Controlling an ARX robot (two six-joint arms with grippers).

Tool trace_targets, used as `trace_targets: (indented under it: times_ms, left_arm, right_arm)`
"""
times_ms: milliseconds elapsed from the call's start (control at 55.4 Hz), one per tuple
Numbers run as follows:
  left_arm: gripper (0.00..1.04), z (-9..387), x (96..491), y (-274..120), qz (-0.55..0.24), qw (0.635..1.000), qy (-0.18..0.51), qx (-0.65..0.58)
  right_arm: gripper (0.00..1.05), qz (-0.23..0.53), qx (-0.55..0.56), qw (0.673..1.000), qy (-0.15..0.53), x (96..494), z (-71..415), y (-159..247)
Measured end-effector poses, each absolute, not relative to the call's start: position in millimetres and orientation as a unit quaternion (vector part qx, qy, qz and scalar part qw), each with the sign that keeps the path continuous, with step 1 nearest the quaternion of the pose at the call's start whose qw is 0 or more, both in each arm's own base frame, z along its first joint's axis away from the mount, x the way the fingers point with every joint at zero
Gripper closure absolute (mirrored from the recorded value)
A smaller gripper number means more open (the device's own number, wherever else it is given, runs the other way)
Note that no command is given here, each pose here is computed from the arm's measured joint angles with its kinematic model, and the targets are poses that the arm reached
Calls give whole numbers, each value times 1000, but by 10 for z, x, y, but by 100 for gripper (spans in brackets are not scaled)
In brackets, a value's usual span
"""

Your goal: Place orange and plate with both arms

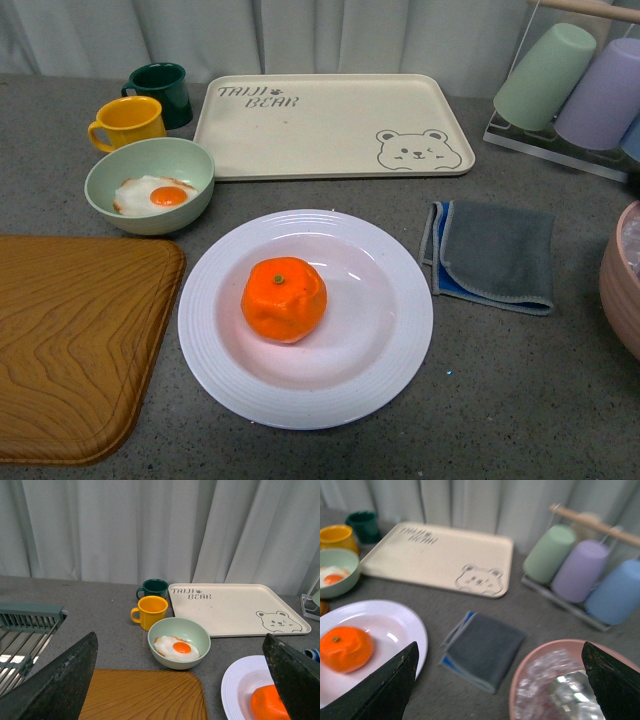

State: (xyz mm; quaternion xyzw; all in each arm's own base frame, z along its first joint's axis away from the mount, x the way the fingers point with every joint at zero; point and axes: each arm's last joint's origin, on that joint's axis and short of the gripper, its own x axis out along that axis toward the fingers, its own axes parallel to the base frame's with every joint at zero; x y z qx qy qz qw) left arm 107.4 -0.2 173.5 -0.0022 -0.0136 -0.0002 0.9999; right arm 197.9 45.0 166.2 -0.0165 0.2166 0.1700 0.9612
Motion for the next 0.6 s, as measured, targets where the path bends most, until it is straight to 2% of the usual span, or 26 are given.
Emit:
trace_targets:
  times_ms: [126,289,325,434,596]
  left_arm:
    - [27,1688,988,-2,0,1000,2,-2]
    - [68,1702,968,-2,0,1000,-8,-2]
    - [72,1703,967,-2,0,1000,-9,-4]
    - [48,1703,967,-2,0,1000,-9,-3]
    - [17,1703,967,-2,0,1000,-9,-2]
  right_arm:
    - [9,204,42,935,288,2243,1524,582]
    - [9,205,135,882,402,2680,1284,747]
    - [9,203,146,872,420,2731,1229,765]
    - [9,199,184,835,478,2872,1046,832]
    - [9,185,228,797,528,3009,848,903]
